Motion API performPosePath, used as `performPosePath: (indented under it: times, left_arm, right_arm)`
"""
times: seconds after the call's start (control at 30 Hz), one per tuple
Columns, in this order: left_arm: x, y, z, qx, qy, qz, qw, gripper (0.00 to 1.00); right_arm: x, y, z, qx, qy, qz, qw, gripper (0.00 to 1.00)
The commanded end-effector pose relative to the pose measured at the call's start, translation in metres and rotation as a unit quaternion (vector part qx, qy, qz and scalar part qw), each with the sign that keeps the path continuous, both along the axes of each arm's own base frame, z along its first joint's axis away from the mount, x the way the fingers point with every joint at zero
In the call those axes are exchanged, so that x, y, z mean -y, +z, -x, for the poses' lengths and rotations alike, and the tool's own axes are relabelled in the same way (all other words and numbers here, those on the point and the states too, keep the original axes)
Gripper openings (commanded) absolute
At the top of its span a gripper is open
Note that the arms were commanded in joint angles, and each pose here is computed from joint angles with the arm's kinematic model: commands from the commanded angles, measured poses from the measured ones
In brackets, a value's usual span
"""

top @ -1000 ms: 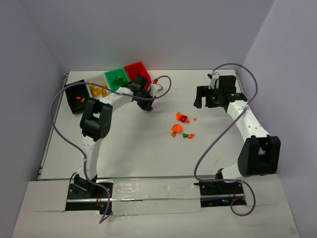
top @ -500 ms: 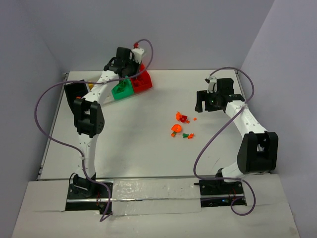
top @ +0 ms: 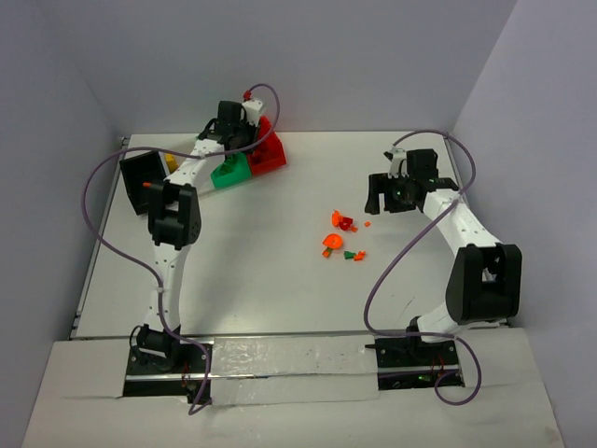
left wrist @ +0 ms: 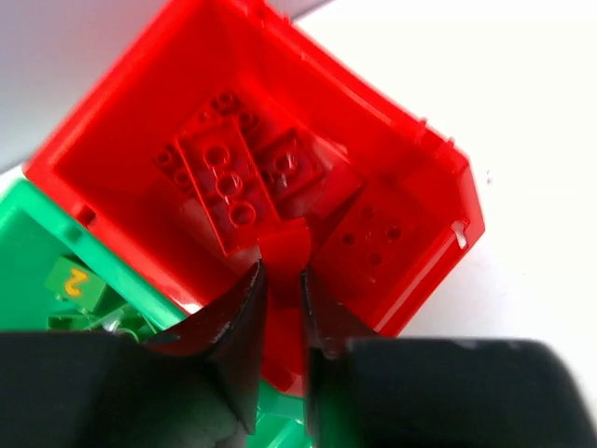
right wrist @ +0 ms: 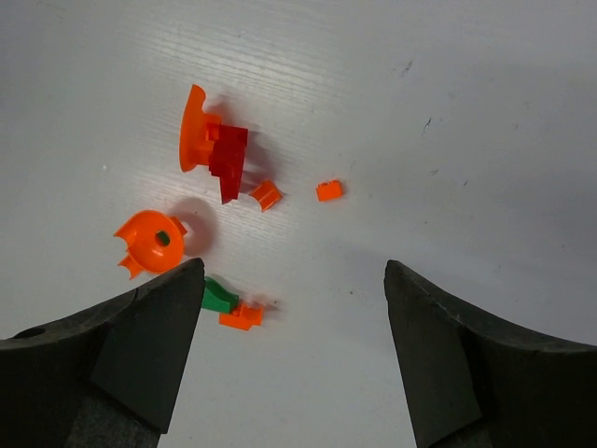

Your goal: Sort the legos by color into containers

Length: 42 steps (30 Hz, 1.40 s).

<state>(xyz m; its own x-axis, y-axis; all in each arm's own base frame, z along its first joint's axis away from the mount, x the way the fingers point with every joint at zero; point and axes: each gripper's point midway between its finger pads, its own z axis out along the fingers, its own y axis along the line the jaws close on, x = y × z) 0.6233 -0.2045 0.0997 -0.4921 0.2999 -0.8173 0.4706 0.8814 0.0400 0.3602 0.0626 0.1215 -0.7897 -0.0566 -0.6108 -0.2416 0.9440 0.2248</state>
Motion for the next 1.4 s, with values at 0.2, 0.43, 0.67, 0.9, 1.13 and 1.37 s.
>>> performPosePath:
  times: [0.2, 0.43, 0.67, 0.9, 1.13, 1.37]
  left_arm:
    - [0.007, 0.070, -0.021, 0.085, 0.010, 0.040, 0.996, 0.72]
    - [0.010, 0.158, 0.007, 0.121, -0.007, 0.079, 0.989, 0.73]
    - [-0.003, 0.155, 0.087, 0.068, -0.041, 0.069, 0.994, 0.71]
    - [-0.009, 0.162, 0.142, 0.050, -0.053, 0.096, 0.993, 0.70]
    - [-0.012, 0.169, 0.161, 0.054, -0.053, 0.109, 0.991, 0.69]
    - [-0.015, 0.167, 0.166, 0.051, -0.052, 0.106, 0.992, 0.69]
  right_arm:
    - [-0.012, 0.007, -0.007, 0.004, 0.010, -0.019, 1.000, 0.78]
    - [-0.035, -0.001, -0.011, 0.004, 0.039, 0.030, 0.999, 0.65]
    - [-0.059, -0.023, -0.020, -0.011, 0.082, 0.078, 0.994, 0.61]
    - [-0.065, -0.043, -0.020, -0.064, 0.081, 0.067, 0.992, 0.53]
    - [-0.077, -0.062, -0.017, -0.104, 0.088, 0.040, 0.990, 0.53]
    - [-0.081, -0.070, -0.018, -0.117, 0.090, 0.032, 0.989, 0.43]
